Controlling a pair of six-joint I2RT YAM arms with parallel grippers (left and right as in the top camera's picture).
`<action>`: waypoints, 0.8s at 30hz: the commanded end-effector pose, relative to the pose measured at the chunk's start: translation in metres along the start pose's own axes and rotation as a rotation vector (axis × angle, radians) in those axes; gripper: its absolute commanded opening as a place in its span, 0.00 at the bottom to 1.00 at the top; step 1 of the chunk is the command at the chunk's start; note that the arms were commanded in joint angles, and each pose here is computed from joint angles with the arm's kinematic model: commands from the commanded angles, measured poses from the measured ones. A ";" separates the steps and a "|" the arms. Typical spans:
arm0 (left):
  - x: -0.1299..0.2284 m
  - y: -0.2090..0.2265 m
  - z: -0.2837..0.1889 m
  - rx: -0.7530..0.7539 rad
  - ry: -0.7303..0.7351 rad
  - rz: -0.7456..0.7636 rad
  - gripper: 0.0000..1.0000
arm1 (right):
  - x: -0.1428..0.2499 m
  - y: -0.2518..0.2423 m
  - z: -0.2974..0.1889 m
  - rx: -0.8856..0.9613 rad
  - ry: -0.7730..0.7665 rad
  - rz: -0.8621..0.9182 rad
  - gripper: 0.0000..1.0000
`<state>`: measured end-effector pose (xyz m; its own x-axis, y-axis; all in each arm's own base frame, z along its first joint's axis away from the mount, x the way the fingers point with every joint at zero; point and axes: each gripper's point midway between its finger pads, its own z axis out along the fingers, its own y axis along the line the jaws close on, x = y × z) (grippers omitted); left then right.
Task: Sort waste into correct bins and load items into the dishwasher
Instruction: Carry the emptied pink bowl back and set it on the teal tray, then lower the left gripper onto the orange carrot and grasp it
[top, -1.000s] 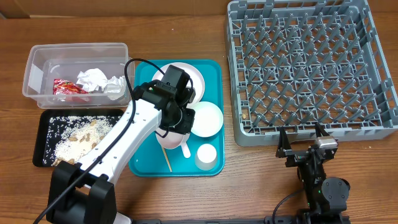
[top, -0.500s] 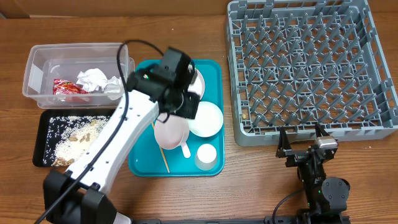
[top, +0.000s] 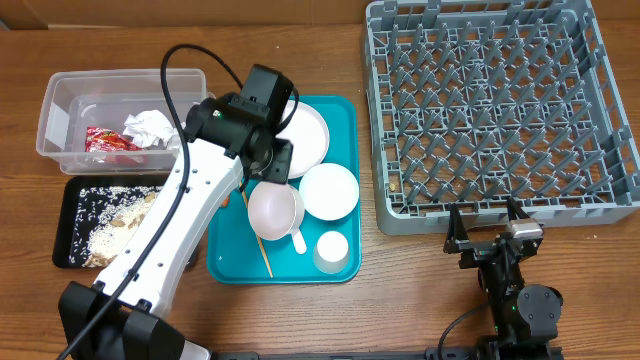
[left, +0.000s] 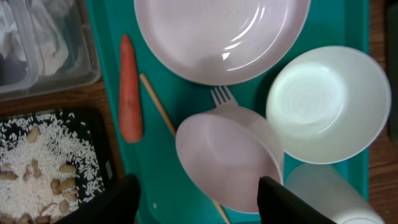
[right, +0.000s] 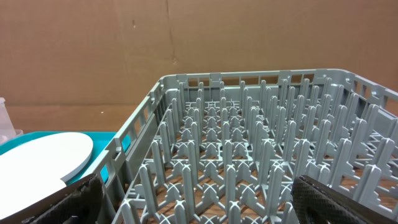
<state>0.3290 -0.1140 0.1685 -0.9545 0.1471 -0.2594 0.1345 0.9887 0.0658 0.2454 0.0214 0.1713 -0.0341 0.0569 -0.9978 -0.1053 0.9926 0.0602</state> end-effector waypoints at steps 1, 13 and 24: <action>0.012 0.016 0.012 -0.051 0.036 -0.041 0.63 | 0.001 -0.001 0.000 0.002 -0.007 -0.004 1.00; 0.017 0.044 0.048 -0.136 0.021 -0.091 0.66 | 0.001 -0.001 0.000 0.002 -0.007 -0.004 1.00; 0.024 0.055 0.095 -0.145 -0.020 -0.117 0.61 | 0.001 -0.001 0.000 0.002 -0.007 -0.004 1.00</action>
<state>0.3392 -0.0602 0.0808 -0.9569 0.0359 -0.2881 -0.0084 0.9885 0.1509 0.2454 0.0214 0.1713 -0.0341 0.0569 -0.9978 -0.1053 0.9926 0.0602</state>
